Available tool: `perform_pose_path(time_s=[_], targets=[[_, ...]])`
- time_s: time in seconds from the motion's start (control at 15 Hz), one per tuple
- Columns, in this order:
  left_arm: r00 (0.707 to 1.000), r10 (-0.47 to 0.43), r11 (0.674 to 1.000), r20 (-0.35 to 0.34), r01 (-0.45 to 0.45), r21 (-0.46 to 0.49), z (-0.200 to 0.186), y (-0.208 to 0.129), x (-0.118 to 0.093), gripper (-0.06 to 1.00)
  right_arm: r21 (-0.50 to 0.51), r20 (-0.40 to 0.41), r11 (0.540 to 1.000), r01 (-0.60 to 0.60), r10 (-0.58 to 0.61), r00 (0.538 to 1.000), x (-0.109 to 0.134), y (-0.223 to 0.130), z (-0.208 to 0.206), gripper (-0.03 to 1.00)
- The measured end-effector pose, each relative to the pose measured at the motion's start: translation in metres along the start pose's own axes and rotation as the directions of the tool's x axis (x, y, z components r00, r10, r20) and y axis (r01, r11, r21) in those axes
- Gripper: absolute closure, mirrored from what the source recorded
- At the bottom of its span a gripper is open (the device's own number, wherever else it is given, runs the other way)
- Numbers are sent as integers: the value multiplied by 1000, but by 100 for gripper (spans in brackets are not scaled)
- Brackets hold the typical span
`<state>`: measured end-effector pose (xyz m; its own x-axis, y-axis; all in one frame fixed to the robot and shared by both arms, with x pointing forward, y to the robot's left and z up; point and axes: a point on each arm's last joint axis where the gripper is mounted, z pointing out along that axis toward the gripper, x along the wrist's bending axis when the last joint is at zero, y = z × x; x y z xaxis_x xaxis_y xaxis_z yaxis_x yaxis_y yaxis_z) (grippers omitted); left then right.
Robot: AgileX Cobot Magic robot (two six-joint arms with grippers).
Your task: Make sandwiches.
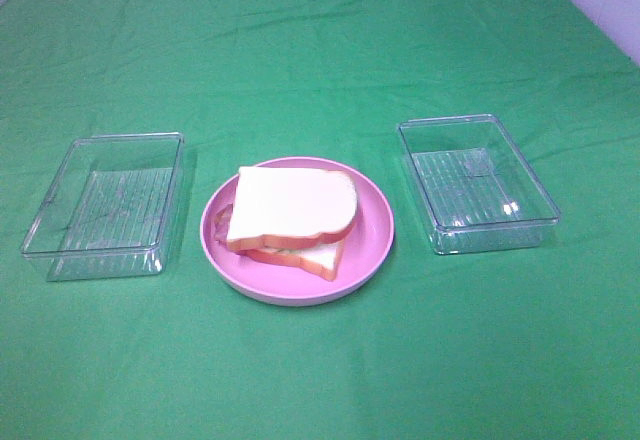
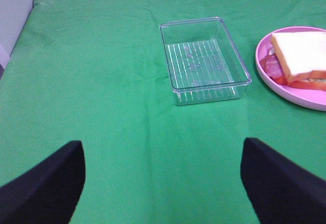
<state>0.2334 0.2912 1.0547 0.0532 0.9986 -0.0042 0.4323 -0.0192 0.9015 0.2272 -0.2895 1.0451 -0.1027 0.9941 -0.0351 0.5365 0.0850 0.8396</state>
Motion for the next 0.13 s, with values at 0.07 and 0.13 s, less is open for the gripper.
perform_pose_path(time_s=[0.07,0.13], targets=[[1000,0,1000,0,0,0,0,0,0,16,0,0,1000,0,0,1000,0,0,0,13],[1000,0,1000,0,0,0,0,0,0,16,0,0,1000,0,0,1000,0,0,0,13]])
